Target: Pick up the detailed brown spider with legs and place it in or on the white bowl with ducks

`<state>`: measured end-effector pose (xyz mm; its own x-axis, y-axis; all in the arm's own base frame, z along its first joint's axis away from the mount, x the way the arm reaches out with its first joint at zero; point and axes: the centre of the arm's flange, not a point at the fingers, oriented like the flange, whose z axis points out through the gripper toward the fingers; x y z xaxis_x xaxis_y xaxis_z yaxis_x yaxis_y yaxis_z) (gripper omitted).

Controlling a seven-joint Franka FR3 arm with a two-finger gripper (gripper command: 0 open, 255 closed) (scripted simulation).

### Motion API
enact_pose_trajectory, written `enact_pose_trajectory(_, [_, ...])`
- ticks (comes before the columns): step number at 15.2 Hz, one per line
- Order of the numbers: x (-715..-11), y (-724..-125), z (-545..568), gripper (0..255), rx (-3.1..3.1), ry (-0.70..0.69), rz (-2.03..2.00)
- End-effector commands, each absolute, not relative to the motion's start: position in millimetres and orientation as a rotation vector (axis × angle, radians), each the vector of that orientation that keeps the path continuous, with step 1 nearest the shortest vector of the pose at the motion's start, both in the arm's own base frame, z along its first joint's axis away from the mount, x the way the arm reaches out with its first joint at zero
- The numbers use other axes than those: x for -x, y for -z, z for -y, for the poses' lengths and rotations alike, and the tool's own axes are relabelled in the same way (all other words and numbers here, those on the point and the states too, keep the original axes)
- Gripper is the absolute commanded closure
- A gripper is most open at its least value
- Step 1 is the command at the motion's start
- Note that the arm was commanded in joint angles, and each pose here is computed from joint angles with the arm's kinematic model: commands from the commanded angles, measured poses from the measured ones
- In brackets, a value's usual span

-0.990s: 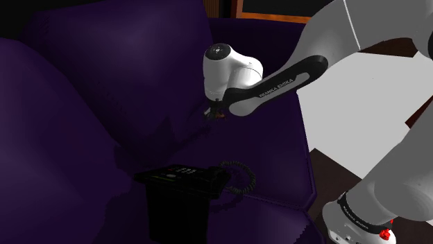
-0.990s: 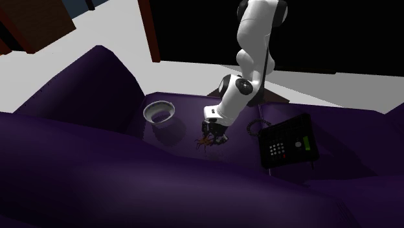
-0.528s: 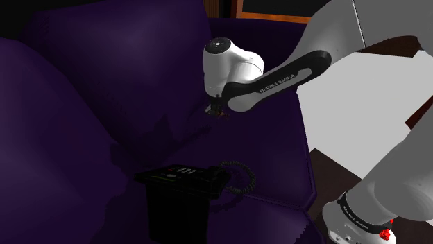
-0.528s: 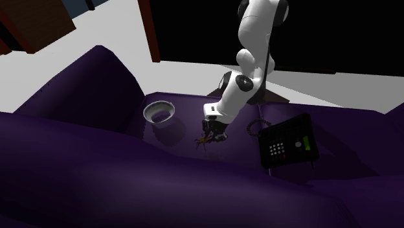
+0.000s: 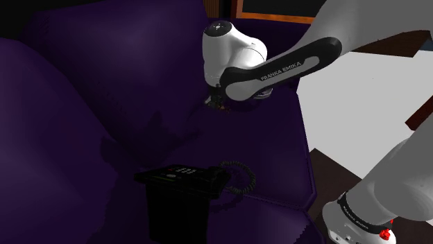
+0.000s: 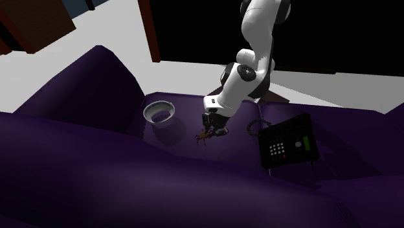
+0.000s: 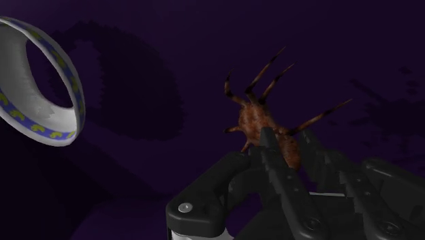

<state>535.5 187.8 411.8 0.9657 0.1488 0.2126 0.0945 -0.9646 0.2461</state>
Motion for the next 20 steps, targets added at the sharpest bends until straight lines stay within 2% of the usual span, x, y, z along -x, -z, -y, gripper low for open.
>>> enact_pose_trajectory(1, [-535,-422,-187,255,-2.88,-0.337,-0.181])
enact_pose_trajectory(10, [-535,-468,-187,255,-2.88,-0.337,-0.181])
enact_pose_trajectory(20, [-560,-473,-58,255,-2.88,-0.337,-0.181])
